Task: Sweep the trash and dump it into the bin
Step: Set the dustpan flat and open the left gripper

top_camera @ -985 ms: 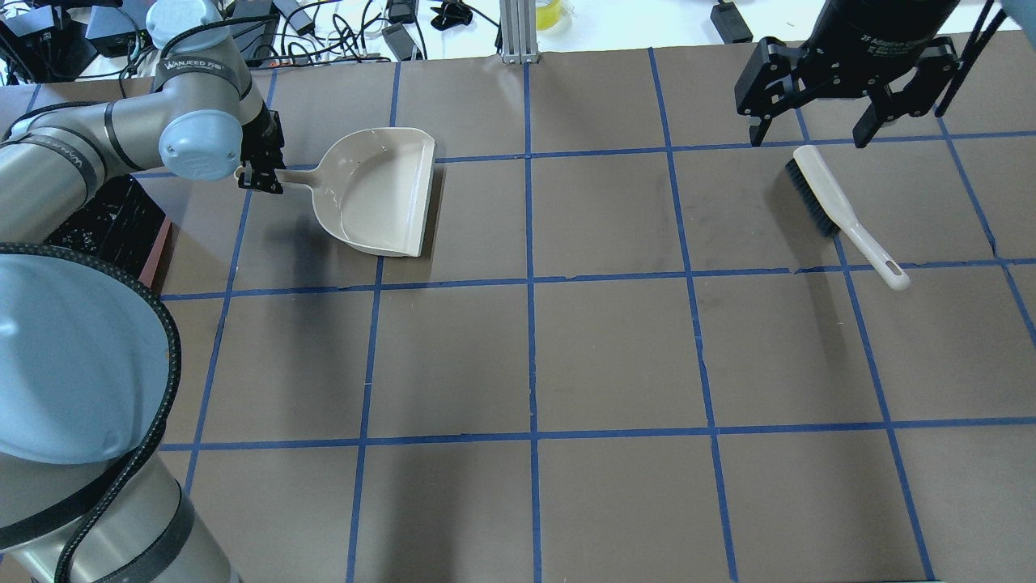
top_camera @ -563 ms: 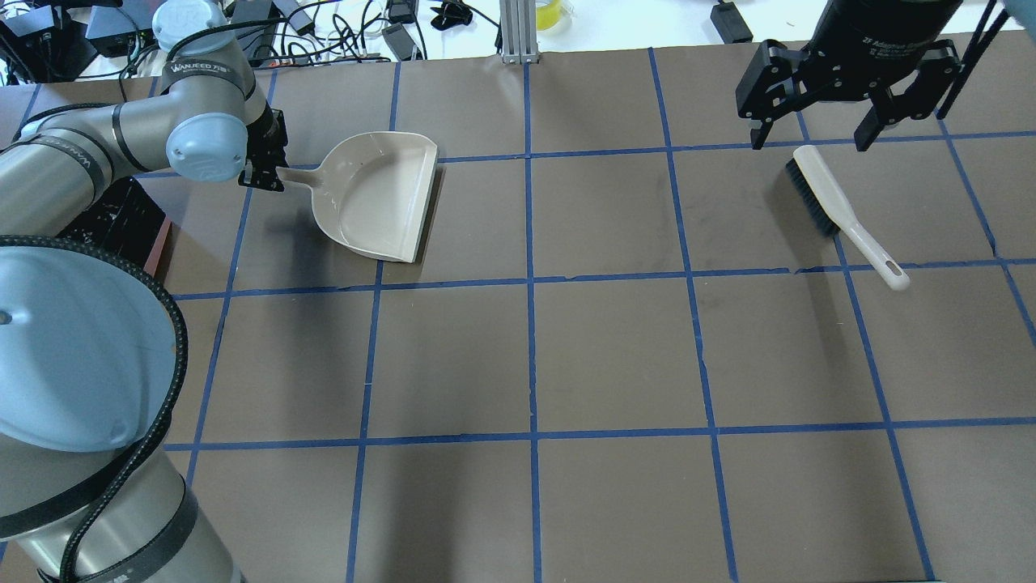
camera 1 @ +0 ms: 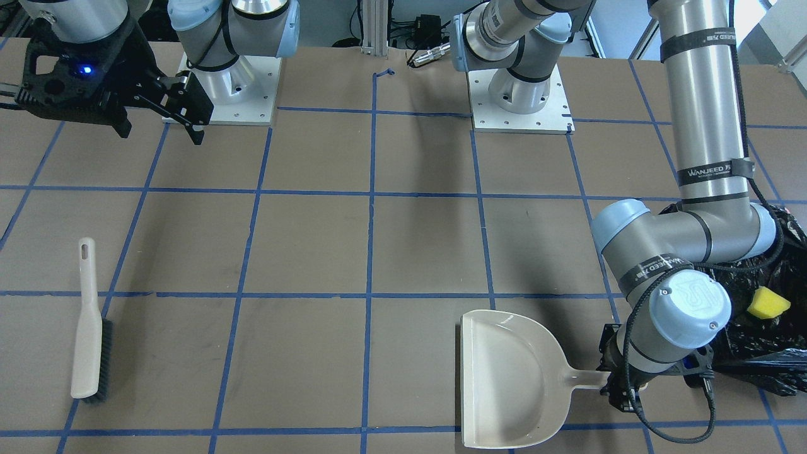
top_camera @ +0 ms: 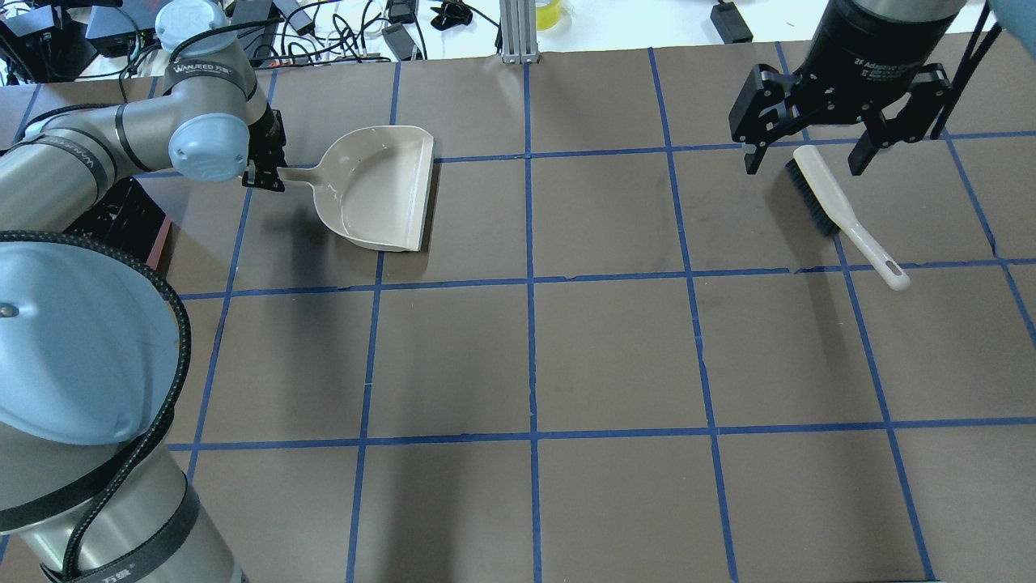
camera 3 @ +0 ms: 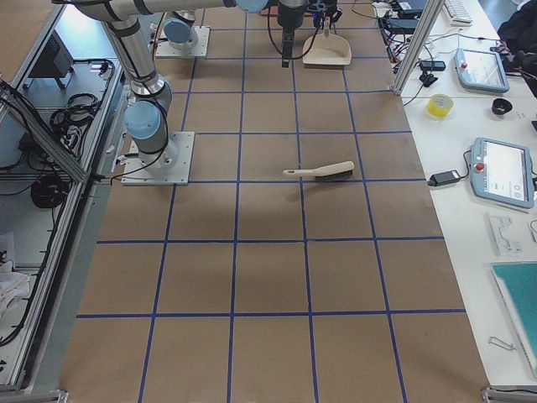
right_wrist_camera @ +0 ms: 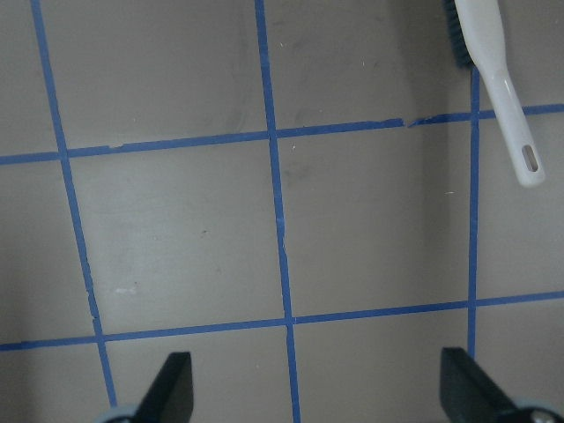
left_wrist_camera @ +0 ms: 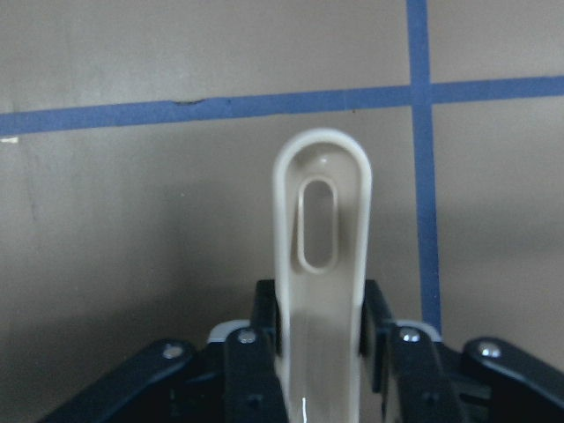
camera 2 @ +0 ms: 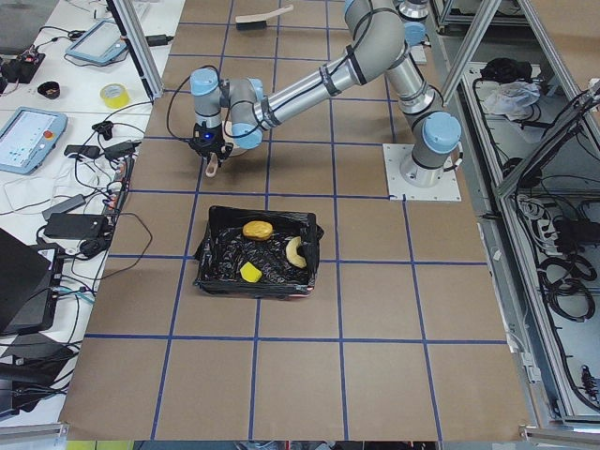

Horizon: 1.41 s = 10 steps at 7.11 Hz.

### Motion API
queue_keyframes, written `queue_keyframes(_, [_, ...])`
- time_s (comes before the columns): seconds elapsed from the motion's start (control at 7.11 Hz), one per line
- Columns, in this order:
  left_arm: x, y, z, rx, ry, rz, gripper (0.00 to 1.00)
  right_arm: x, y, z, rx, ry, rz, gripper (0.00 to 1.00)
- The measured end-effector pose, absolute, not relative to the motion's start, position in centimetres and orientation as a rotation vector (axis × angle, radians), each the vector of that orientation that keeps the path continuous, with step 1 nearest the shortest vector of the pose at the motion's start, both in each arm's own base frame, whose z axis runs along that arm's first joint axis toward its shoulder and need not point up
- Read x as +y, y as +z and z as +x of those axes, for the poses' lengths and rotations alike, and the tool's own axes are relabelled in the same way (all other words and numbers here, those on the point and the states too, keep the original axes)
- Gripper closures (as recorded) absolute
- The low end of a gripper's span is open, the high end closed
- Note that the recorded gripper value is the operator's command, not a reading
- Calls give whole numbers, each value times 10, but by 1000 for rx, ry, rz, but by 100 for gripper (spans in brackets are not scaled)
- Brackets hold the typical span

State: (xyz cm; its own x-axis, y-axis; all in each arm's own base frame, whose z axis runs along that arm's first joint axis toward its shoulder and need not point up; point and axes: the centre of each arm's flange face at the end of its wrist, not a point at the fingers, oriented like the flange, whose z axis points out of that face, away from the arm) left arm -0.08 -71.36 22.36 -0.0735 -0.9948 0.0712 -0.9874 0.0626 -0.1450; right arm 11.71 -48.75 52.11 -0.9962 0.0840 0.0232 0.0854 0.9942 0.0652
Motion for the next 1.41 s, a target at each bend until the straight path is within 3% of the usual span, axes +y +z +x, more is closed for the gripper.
queue_keyframes(0.42, [-706,228,-2,2251,-228,-2104,63,-494,513,111,-3122,-119,-151,0])
queue_keyframes(0.7, [-704,234,-2,2253,-233,-2104,46,-496,507,111,-3125,-145,-149,0])
queue_keyframes(1.41, [-694,263,-2,2240,-252,-2031,43,-505,493,123,-3133,-16,-117,0])
